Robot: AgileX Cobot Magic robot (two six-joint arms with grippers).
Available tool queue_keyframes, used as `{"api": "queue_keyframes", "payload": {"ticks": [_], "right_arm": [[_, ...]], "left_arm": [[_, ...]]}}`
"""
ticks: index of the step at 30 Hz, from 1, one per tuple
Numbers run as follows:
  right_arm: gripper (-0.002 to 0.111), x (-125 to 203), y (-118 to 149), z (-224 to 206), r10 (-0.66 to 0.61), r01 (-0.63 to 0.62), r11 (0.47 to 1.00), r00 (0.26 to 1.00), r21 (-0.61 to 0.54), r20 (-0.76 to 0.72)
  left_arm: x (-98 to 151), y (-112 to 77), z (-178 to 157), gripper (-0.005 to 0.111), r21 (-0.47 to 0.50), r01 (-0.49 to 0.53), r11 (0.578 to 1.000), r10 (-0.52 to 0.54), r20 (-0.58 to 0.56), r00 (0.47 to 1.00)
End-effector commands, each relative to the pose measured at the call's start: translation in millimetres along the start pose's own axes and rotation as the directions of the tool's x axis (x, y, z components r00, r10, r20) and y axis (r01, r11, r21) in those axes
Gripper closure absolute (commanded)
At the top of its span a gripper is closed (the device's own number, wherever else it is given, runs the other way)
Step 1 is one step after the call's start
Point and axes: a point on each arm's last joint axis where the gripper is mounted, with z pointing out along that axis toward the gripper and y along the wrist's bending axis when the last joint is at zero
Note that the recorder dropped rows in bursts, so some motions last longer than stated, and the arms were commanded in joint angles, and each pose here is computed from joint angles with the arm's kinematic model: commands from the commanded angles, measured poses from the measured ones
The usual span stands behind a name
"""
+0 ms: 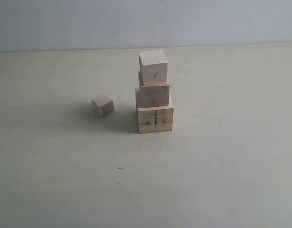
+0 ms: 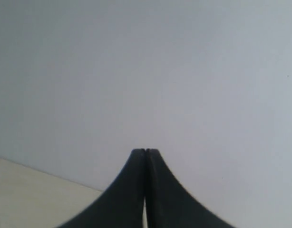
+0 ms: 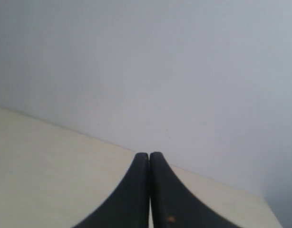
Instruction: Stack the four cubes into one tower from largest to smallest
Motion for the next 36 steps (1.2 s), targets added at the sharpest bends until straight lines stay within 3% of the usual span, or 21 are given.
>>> {"api": "queue_keyframes", "payload": {"ticks": [1,3,6,9,11,13,15,18,22,24,27,28,31,32,34,36], "right_arm": [[0.108,10,6,-1,-0.179,0.172,0.982,0.980,-0.079,-0.087],[0.108,22,8,-3,-0.182,0.159,0.980,0.960,-0.123,-0.213],[0.108,51,13,-16,-0.211,0.104,0.968,0.829,-0.228,-0.517],[0.108,54,13,-18,-0.205,0.087,0.969,0.809,-0.232,-0.551],[0.108,54,13,-18,-0.188,0.073,0.972,0.811,-0.223,-0.554],[0.108,54,13,-18,-0.186,0.071,0.972,0.811,-0.222,-0.555],[0.108,54,13,-18,-0.186,0.071,0.972,0.811,-0.222,-0.555],[0.108,54,13,-18,-0.184,0.070,0.973,0.811,-0.221,-0.555],[0.108,54,13,-18,-0.184,0.070,0.973,0.811,-0.221,-0.555],[0.108,54,13,-18,-0.184,0.070,0.973,0.811,-0.221,-0.555],[0.108,54,13,-18,-0.184,0.070,0.973,0.811,-0.221,-0.555],[0.108,54,13,-18,-0.184,0.070,0.973,0.811,-0.221,-0.555],[0.108,54,13,-18,-0.184,0.070,0.973,0.811,-0.221,-0.555],[0.108,54,13,-18,-0.184,0.070,0.973,0.811,-0.221,-0.555],[0.108,54,13,-18,-0.184,0.070,0.973,0.811,-0.221,-0.555],[0.108,54,13,-18,-0.184,0.070,0.973,0.811,-0.221,-0.555]], "left_arm": [[-31,-8.6,-3,0.107,-0.053,-0.033,0.998,0.032,-0.023,0.999],[-44,-11.4,-3,0.107,-0.093,-0.063,0.994,0.058,-0.061,0.996],[-62,-16.6,4,0.107,-0.129,-0.181,0.975,0.161,-0.150,0.975],[-67,-20.8,25,0.107,-0.105,-0.287,0.952,0.237,-0.337,0.911],[-60,-25.0,44,0.107,-0.023,-0.324,0.946,0.272,-0.491,0.828],[-44,-32.5,67,0.107,0.137,-0.298,0.945,0.311,-0.661,0.683],[-25,-41.3,92,0.107,0.311,-0.179,0.933,0.358,-0.779,0.514],[1,-45.4,133,0.107,0.401,0.009,0.916,0.369,-0.852,0.371],[32,-37.6,192,0.106,0.475,0.068,0.877,0.423,-0.832,0.360],[48,-34.2,211,0.099,0.601,0.072,0.796,0.542,-0.761,0.356],[76,-36.5,227,0.071,0.682,0.210,0.701,0.583,-0.717,0.381],[87,-40.6,229,0.058,0.739,0.225,0.634,0.625,-0.662,0.413],[117,-44.6,234,0.014,0.855,0.181,0.486,0.725,-0.510,0.462],[124,-45.4,235,0.003,0.872,0.171,0.458,0.739,-0.481,0.471],[140,-46.8,235,0.002,0.882,0.185,0.433,0.743,-0.466,0.480],[153,-48.3,236,0.002,0.869,0.206,0.450,0.727,-0.490,0.481]]}}
